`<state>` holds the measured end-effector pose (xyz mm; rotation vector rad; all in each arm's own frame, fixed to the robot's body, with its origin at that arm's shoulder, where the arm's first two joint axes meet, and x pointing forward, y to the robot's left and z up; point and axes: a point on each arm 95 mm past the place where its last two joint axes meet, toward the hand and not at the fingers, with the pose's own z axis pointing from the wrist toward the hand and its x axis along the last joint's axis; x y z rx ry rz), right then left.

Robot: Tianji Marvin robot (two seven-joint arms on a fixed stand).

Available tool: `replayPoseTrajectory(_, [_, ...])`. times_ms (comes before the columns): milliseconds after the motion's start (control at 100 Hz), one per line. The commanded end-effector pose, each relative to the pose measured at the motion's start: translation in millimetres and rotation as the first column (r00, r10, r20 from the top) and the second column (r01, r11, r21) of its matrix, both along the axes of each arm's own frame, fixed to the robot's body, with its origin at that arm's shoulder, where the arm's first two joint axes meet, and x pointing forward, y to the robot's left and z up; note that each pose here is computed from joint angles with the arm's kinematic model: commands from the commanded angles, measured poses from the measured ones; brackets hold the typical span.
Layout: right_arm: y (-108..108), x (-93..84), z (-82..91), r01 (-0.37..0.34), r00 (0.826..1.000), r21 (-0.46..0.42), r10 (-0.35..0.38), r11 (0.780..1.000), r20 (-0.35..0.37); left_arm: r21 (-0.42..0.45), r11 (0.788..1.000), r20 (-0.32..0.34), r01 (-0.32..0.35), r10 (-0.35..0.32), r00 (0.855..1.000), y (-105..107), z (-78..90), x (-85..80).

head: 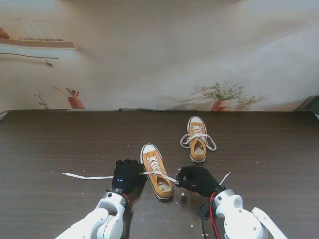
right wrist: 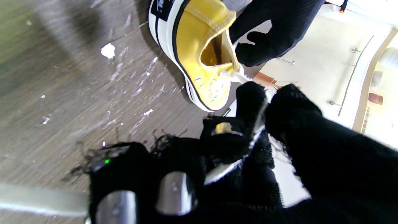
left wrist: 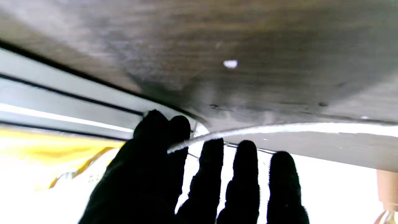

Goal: Tie the shoelaces into a bow on the shoes

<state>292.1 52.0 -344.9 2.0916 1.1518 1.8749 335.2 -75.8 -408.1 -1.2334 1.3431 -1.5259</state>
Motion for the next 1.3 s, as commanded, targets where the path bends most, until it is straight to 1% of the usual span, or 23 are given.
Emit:
replayPoseTrajectory(0, [0.9,-3.4,0.7,-0.013,1.0,-0.004,0.013,1.0,-0.004,-0.01,1.0,0.002,0.008,-0.008,1.0,4.4,-2.2,-8.1])
replayPoseTrajectory(100, [1.6,-4.5,0.7,-0.012,1.0,0.003,0.012,1.0,-0.011,-0.042,0.999,0.062,0.008,-0.005,0.998,10.8,1.8,-11.4])
replayPoseTrajectory(230, [3.1,-5.8,0.1,-0.013,1.0,0.006,0.013,1.0,-0.018,-0.088,0.996,0.145,0.004,0.009,0.989,14.5,3.9,-12.6])
replayPoseTrajectory(350, [4.5,-7.0,-0.1,-0.012,1.0,0.01,0.012,1.0,-0.025,-0.164,0.986,0.183,0.019,0.012,0.983,12.6,-0.1,-11.0])
replayPoseTrajectory(400, [4.8,-7.5,0.0,-0.012,1.0,0.012,0.012,1.0,-0.028,-0.201,0.979,0.184,0.03,0.007,0.983,11.2,-2.1,-10.3])
replayPoseTrajectory(450, [4.9,-8.0,0.2,-0.012,0.999,0.013,0.012,1.0,-0.031,-0.249,0.967,0.182,0.05,-0.004,0.983,9.1,-4.5,-9.4])
replayPoseTrajectory(490, [4.8,-8.4,0.3,-0.011,0.999,0.013,0.012,1.0,-0.032,-0.288,0.954,0.179,0.085,-0.033,0.983,7.9,-6.3,-7.8])
replayPoseTrajectory(550, [4.5,-8.9,0.5,-0.011,0.999,0.015,0.011,1.0,-0.034,-0.353,0.932,0.163,0.083,-0.026,0.986,4.0,-9.2,-7.1])
replayPoseTrajectory(640, [4.2,-10.5,0.7,-0.009,0.999,0.02,0.01,1.0,-0.04,-0.392,0.916,0.148,0.083,-0.026,0.989,1.0,-11.4,-6.5])
replayPoseTrajectory(740, [4.3,-13.4,2.2,-0.011,0.999,0.027,0.012,1.0,-0.043,-0.419,0.902,0.144,0.103,-0.046,0.989,-1.7,-10.5,-7.0])
replayPoseTrajectory(810, [4.6,-14.8,3.9,-0.015,0.999,0.032,0.016,0.999,-0.042,-0.428,0.899,0.114,0.092,-0.047,0.992,-2.4,-7.4,-9.5])
replayPoseTrajectory(870, [5.1,-15.4,5.6,-0.017,0.999,0.039,0.019,0.999,-0.041,-0.449,0.889,0.115,0.086,-0.038,0.993,-2.8,-4.1,-11.1])
replayPoseTrajectory(940, [5.7,-16.0,7.2,-0.02,0.999,0.042,0.022,0.999,-0.038,-0.444,0.894,0.102,0.063,-0.019,0.995,-0.1,0.9,-14.4])
replayPoseTrajectory(990, [6.4,-17.1,8.8,-0.022,0.999,0.049,0.024,0.999,-0.04,-0.447,0.893,0.098,0.045,-0.001,0.995,1.9,5.2,-16.6])
replayPoseTrajectory(1070, [7.8,-19.9,11.3,-0.023,0.999,0.06,0.025,0.998,-0.043,-0.413,0.911,0.088,0.013,0.026,0.996,8.8,12.0,-20.5])
replayPoseTrajectory(1150, [8.7,-22.1,14.1,-0.033,0.999,0.061,0.035,0.998,-0.034,-0.4,0.917,0.094,-0.003,0.044,0.995,13.8,18.7,-23.2])
replayPoseTrajectory(1220, [9.8,-22.4,16.9,-0.034,0.999,0.063,0.035,0.997,-0.015,-0.384,0.923,0.121,-0.006,0.056,0.991,18.0,22.9,-23.9])
replayPoseTrajectory(1290, [10.5,-22.3,20.7,-0.037,0.999,0.073,0.037,0.997,-0.004,-0.354,0.935,0.149,-0.007,0.064,0.987,23.1,27.6,-24.8])
